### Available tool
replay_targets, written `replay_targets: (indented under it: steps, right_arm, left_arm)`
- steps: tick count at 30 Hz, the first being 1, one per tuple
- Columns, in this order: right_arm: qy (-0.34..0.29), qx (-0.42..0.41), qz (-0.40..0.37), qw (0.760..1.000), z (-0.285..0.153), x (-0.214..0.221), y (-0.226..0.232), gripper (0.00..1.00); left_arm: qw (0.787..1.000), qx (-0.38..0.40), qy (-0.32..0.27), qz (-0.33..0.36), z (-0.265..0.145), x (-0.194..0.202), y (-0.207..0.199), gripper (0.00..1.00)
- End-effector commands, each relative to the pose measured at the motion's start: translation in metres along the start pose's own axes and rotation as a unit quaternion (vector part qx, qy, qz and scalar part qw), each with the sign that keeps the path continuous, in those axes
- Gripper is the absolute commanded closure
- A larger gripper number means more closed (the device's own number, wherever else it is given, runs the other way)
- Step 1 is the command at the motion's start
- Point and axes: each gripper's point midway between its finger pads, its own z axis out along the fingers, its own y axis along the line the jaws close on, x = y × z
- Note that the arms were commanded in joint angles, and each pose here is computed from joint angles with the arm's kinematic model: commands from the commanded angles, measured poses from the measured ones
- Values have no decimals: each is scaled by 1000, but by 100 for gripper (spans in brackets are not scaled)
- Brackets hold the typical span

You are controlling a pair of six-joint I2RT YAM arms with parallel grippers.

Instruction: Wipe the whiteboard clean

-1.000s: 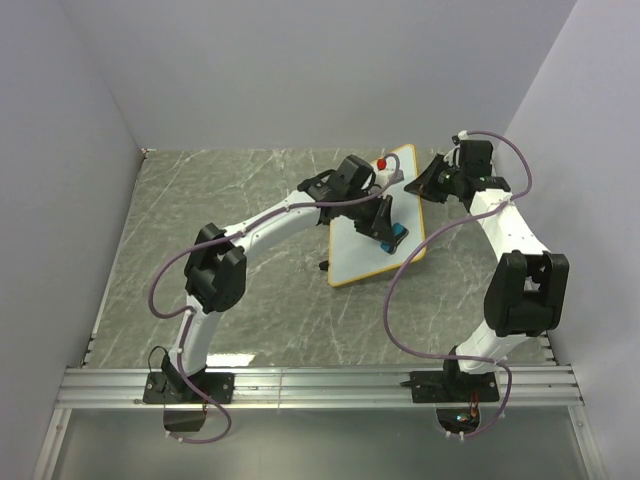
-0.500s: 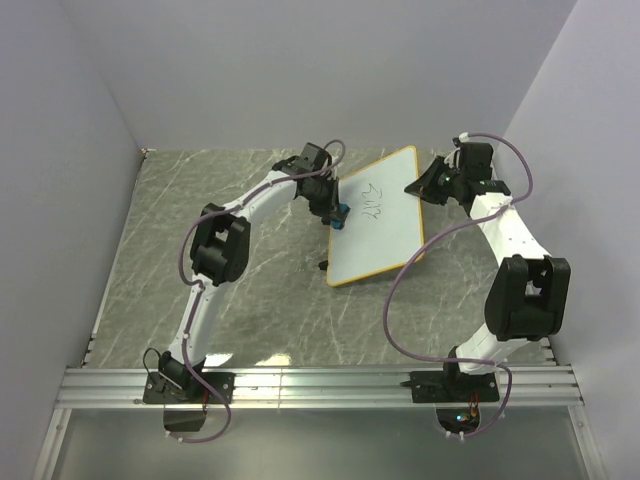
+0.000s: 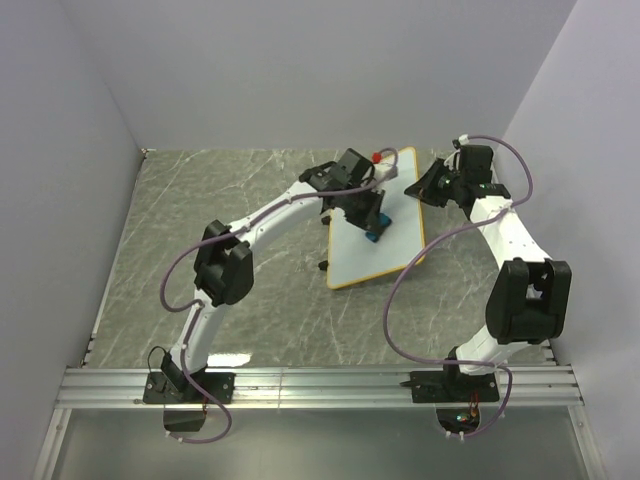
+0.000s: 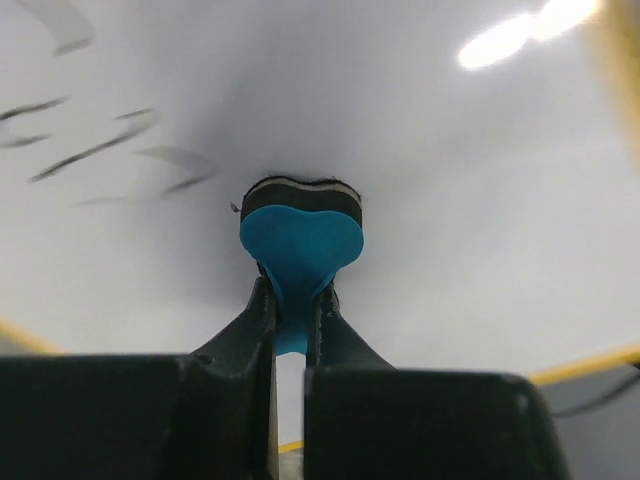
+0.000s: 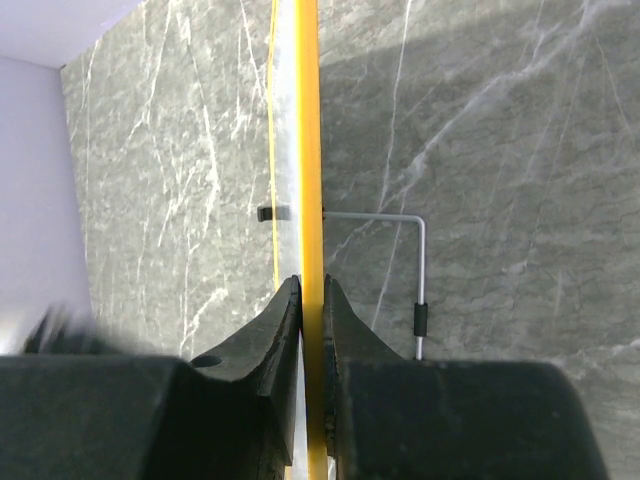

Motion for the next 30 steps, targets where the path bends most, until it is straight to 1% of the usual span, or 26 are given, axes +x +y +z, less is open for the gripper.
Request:
replay_targets:
  steps: [1,2,3,5,6,8,9,10,11,13,14,16,17,19,20,21,23,25,26,28,29,30]
  right_arm:
    - [130,1,-14,991,5,85,-1,100]
    - [135,-1,-14,991,2,91,-1,100]
    - [135,-4,-16,991,1,94,1,100]
    - [142,-9,-20,990,-2,104,3,100]
    - [143,-10,-21,989,-2,106,3,100]
    - [148,-11,-21,989,-4,112,3,100]
    - [149,-10,-20,989,-4,114,3,100]
    - [151,-11,-21,988,-5,115,3,100]
    - [152,-10,-21,988,-5,117,3,100]
    - [153,-12,-24,988,-6,117,5,100]
    - [152,-11,-25,988,-6,116,5,100]
    - [152,-9,-28,988,-7,113,6,100]
    - [153,-8,-29,988,-7,113,7,100]
    - [151,-8,-33,988,-6,109,9,100]
    - [151,-7,-33,988,-6,108,8,100]
    - [153,-7,-34,988,-5,108,9,100]
    - [153,-7,-32,988,-2,106,8,100]
    - [157,-10,-28,987,1,108,9,100]
    - [156,-11,-27,987,2,107,9,100]
    - [158,-14,-27,987,4,109,11,100]
    - [158,-13,-26,987,4,109,11,100]
    - [159,-14,-28,987,4,109,11,100]
  left_arm:
    - [989,135,-9,59,-9,-3,-98,100]
    - [989,130,-17,61,-11,-11,-99,100]
    - [991,119,-11,53,-1,-9,-92,100]
    - [996,79,-19,39,8,-16,-73,100]
    - [998,64,-12,20,19,-12,-61,100]
    - [999,36,-15,-8,27,-15,-31,100]
    - [999,23,-5,-27,38,-9,-14,100]
    - [999,7,-10,-44,38,-14,8,100]
    - [998,-7,-3,-59,47,-8,25,100]
    - [996,-43,-6,-81,49,-9,61,100]
    - [994,-59,5,-89,57,0,77,100]
    - [989,-97,19,-112,58,11,111,100]
    - [986,-106,33,-123,64,22,123,100]
    - [981,-122,51,-140,64,38,142,100]
    - [982,-123,50,-135,62,39,144,100]
    - [981,-125,61,-132,63,49,143,100]
    - [987,-111,44,-107,54,38,130,100]
    - [992,-91,41,-80,52,34,106,100]
    - [996,-62,37,-57,47,28,82,100]
    - [999,-20,22,-23,33,14,49,100]
    - [1000,-2,16,-9,28,9,35,100]
    - [1000,26,12,7,24,5,13,100]
